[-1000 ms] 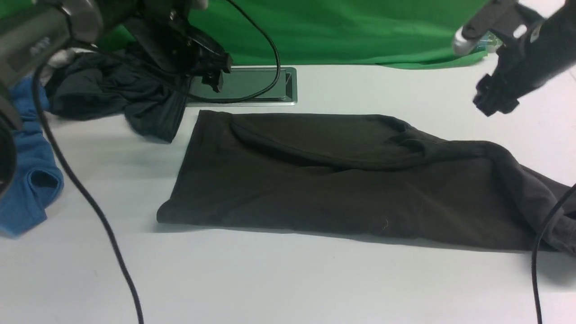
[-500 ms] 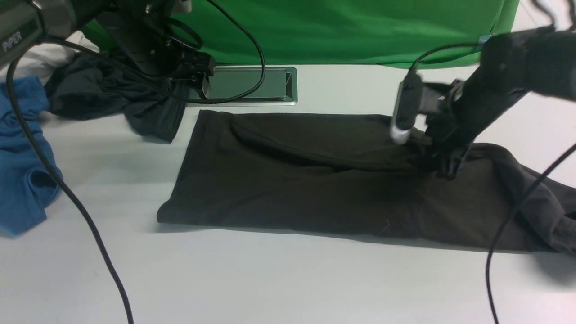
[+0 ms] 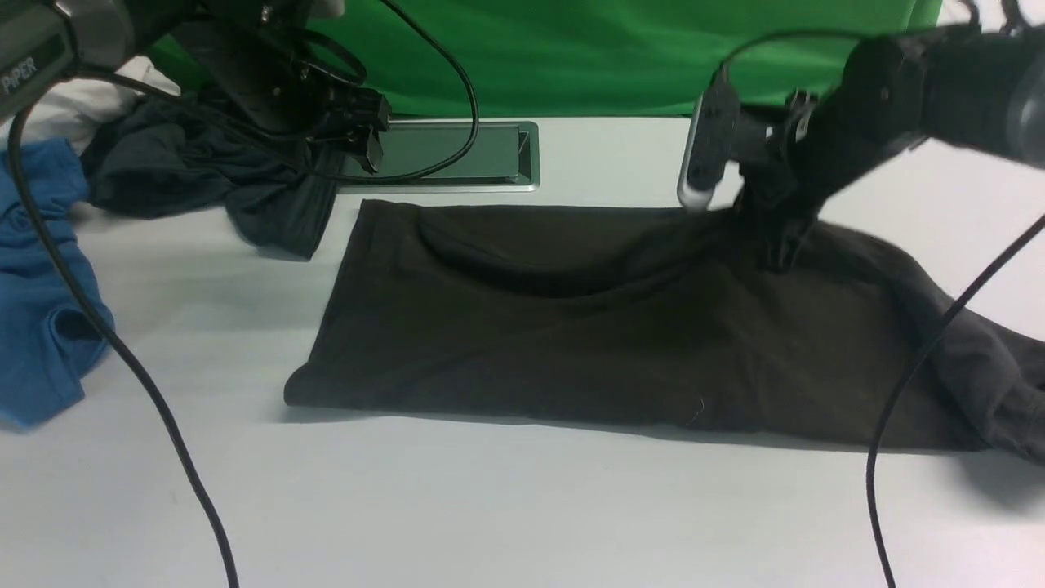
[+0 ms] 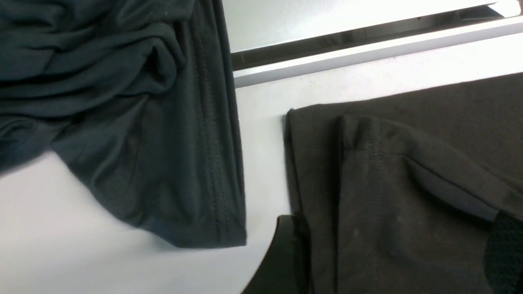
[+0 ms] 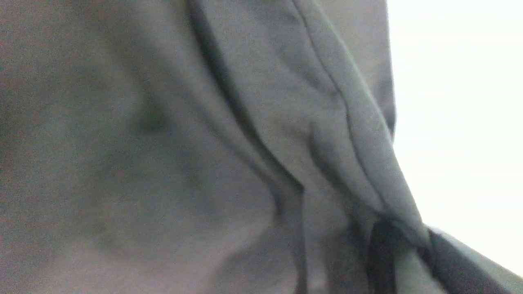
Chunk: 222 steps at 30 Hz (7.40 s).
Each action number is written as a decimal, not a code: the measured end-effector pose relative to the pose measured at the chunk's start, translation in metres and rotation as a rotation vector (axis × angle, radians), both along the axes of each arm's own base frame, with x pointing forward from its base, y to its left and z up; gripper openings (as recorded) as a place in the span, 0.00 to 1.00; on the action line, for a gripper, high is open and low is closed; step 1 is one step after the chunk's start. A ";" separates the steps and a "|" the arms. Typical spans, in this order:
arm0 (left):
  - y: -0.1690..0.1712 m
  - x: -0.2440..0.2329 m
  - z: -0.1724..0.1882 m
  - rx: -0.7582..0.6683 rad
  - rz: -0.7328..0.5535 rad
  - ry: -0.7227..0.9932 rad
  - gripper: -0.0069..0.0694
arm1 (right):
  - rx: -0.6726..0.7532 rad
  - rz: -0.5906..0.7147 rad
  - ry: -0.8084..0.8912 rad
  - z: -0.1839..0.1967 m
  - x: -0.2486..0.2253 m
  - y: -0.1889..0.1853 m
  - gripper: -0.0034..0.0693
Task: Fold a long-sleeved shirt on a white desktop.
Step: 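Fold the black garment in half by bringing its near edge over to the far edge, then grasp the waist and leg ends of the folded dark trousers and straighten them on the table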
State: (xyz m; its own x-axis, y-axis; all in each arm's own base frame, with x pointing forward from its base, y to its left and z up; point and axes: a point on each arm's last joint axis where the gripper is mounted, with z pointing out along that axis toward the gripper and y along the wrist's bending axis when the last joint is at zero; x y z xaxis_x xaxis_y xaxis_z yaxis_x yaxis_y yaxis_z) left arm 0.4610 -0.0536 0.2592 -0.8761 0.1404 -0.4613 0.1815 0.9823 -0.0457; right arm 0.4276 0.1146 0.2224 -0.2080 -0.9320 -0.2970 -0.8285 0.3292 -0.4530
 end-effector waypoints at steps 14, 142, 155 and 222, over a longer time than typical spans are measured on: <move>-0.004 0.006 -0.029 -0.029 -0.018 0.077 0.87 | 0.259 -0.442 0.047 -0.065 0.033 -0.011 0.23; 0.068 -0.177 0.064 -0.228 0.231 -0.053 0.94 | 0.760 -0.687 -0.259 0.114 -0.275 -0.087 0.18; 0.056 -0.166 -0.002 -0.265 0.234 0.178 0.93 | 0.839 -0.690 -0.249 0.111 -0.274 -0.079 0.25; 0.036 -0.117 -0.106 -0.151 0.346 0.274 0.13 | 0.890 -0.701 -0.233 0.095 -0.273 -0.075 0.37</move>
